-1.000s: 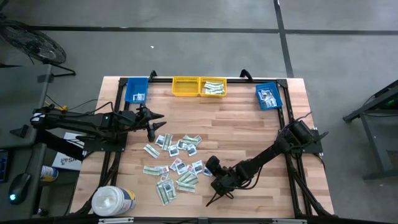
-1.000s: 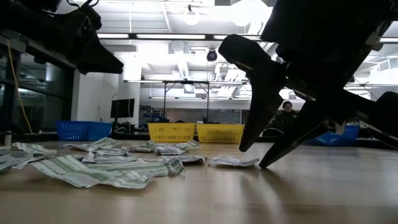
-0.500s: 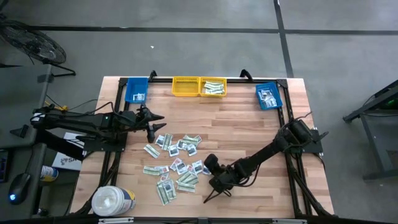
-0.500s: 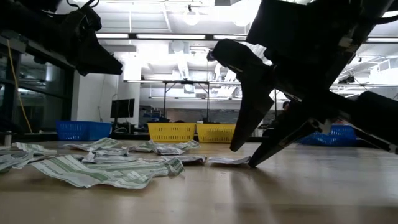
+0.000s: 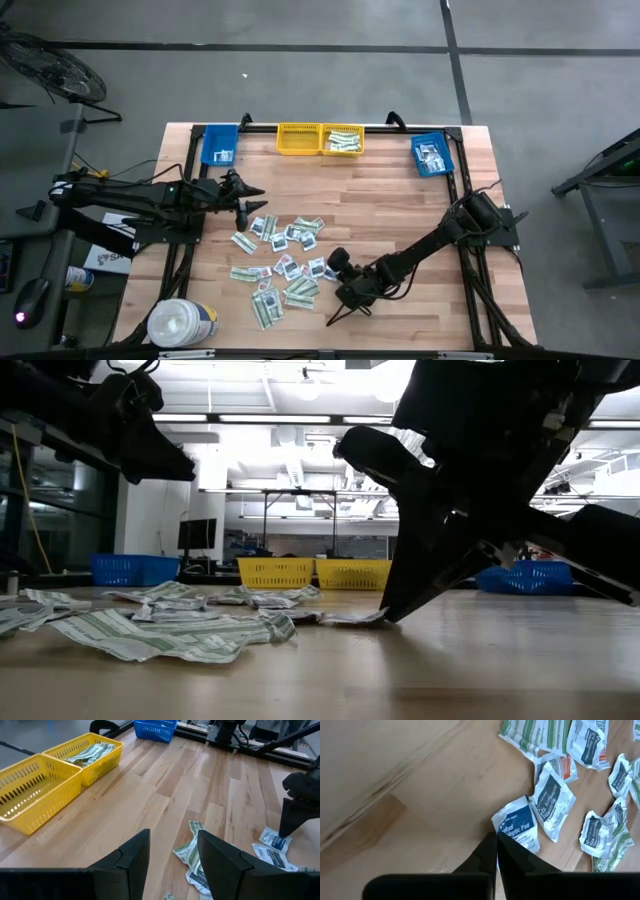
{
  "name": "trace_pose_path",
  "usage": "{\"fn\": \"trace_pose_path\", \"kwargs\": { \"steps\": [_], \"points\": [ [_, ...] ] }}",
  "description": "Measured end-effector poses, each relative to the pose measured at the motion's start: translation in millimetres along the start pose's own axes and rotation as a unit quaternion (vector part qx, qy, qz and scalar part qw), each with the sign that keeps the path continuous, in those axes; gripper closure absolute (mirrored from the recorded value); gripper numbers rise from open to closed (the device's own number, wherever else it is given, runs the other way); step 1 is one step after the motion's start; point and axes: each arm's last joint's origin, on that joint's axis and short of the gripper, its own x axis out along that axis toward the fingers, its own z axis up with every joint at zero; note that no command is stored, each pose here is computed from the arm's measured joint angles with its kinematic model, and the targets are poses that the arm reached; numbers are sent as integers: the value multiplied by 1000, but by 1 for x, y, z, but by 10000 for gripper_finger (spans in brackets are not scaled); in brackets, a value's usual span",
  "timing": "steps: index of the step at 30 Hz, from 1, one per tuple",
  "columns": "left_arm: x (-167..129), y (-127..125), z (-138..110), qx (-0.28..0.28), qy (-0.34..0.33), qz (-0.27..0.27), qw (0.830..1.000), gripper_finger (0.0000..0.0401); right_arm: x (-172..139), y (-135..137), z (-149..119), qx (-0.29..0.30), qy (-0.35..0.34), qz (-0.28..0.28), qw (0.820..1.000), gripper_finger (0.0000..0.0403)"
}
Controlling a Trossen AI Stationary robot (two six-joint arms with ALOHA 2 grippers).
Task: Pick & Place First Aid Supplies
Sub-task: Put the blue alcohol pad into the left blue bin
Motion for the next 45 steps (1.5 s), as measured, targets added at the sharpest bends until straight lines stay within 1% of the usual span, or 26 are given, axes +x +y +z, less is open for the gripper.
{"fn": "trace_pose_path", "kwargs": {
  "steps": [6, 9, 14, 17, 22, 25, 27, 29, 33, 38, 41, 43, 45],
  "points": [
    [0, 1, -2, -7, 9, 3, 1000, 236, 0, -1, 0, 57, 6, -24, 998, 401],
    [0, 1, -2, -7, 9, 3, 1000, 236, -1, 0, 1, 86, 13, -47, 995, 402],
    [0, 1, -2, -7, 9, 3, 1000, 236, -7, -2, 5, 120, 13, -65, 991, 402],
    [0, 1, -2, -8, 9, 3, 1000, 236, -12, -6, 11, 135, 19, -66, 988, 402],
    [0, 1, -2, -11, 10, 4, 1000, 236, -27, -17, 18, 153, 62, -76, 983, 402],
    [0, 1, -2, -11, 10, 4, 1000, 236, -37, -27, 21, 155, 100, -105, 977, 403],
    [0, 1, -2, -11, 7, 4, 1000, 236, -44, -36, 23, 161, 114, -136, 971, 403],
    [0, 0, -1, -11, 3, 3, 1000, 236, -47, -47, 26, 174, 112, -168, 964, 403],
    [0, -2, 4, 0, -21, -12, 1000, 236, -47, -77, 31, 218, 83, -198, 952, 403],
    [0, -6, 10, 24, -41, -64, 997, 236, -44, -114, 32, 263, 41, -214, 940, 403],
    [-1, -7, 10, 37, -40, -80, 995, 236, -44, -135, 30, 280, 22, -218, 935, 403],
    [-1, -7, 10, 45, -39, -86, 994, 236, -45, -148, 30, 297, 3, -206, 932, 403],
    [-1, -7, 10, 54, -39, -89, 994, 236, -47, -161, 27, 314, -25, -180, 932, 403]
  ]
}}
